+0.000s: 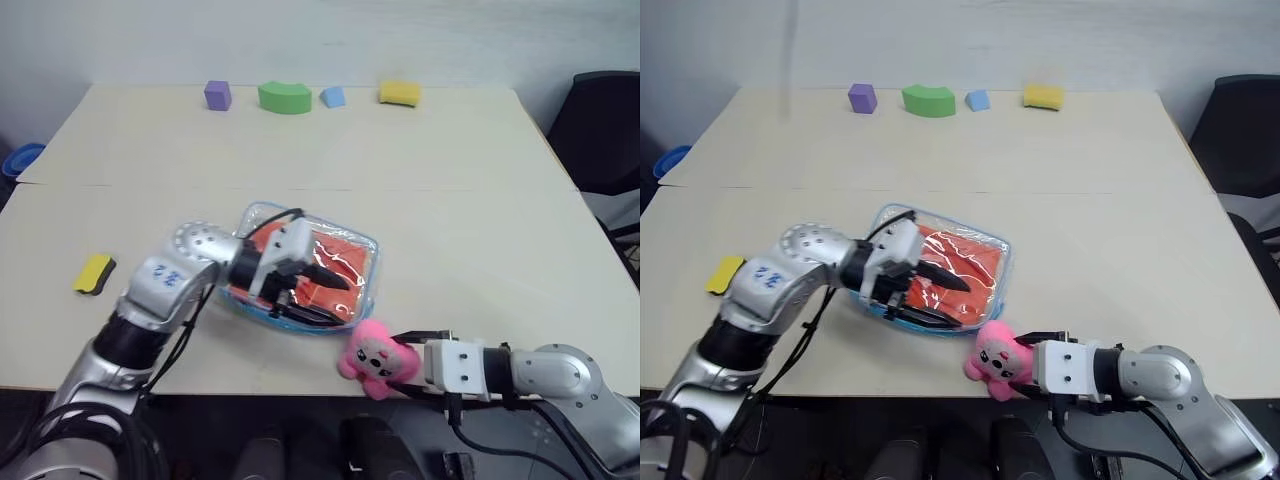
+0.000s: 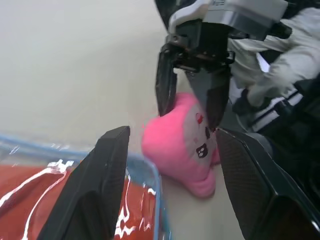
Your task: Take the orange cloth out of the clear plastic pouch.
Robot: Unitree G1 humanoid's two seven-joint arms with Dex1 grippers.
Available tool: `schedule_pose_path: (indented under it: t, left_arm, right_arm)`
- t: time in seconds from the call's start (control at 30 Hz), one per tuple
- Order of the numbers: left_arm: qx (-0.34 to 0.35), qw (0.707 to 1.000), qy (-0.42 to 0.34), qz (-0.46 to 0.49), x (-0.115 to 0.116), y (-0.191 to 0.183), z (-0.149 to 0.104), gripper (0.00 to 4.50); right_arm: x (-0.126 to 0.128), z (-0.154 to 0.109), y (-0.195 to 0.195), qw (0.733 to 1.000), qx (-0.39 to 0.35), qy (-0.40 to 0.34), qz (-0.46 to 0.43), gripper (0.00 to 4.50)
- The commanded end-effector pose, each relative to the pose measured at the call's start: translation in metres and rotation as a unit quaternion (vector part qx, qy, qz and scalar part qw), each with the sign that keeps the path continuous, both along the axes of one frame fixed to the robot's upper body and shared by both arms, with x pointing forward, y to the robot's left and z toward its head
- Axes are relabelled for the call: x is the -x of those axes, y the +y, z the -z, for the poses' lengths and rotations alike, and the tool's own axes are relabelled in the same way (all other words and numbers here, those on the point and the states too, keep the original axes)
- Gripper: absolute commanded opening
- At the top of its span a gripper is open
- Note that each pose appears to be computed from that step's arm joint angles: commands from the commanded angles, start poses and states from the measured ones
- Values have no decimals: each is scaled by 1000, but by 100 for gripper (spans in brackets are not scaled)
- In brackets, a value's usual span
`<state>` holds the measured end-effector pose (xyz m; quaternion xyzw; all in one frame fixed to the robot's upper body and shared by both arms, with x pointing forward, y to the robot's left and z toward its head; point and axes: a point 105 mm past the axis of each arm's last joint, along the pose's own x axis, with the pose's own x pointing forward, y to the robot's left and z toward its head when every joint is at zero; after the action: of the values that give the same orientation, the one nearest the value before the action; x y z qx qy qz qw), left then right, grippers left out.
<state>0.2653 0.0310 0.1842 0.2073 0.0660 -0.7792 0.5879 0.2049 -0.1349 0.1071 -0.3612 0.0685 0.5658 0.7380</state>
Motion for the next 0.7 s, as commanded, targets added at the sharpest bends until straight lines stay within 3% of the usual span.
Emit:
schedule_pose_path:
  t: [0.03, 0.23, 0.4, 0.7]
  left_arm:
    - [-25, 996, -52, 65, 6, -10, 1, 291]
    - [-70, 984, -110, 123, 4, -27, 35, 291]
    - [-71, 980, -121, 142, 10, -39, 51, 291]
    - [-6, 987, -129, 95, -3, -41, 22, 291]
  right_arm:
    - [4, -18, -3, 999, 4, -37, -4, 326]
    - [11, -41, -3, 998, -20, -57, 13, 326]
    - [17, -42, 1, 998, -26, -47, 20, 326]
    - [21, -75, -32, 996, -45, 10, 77, 326]
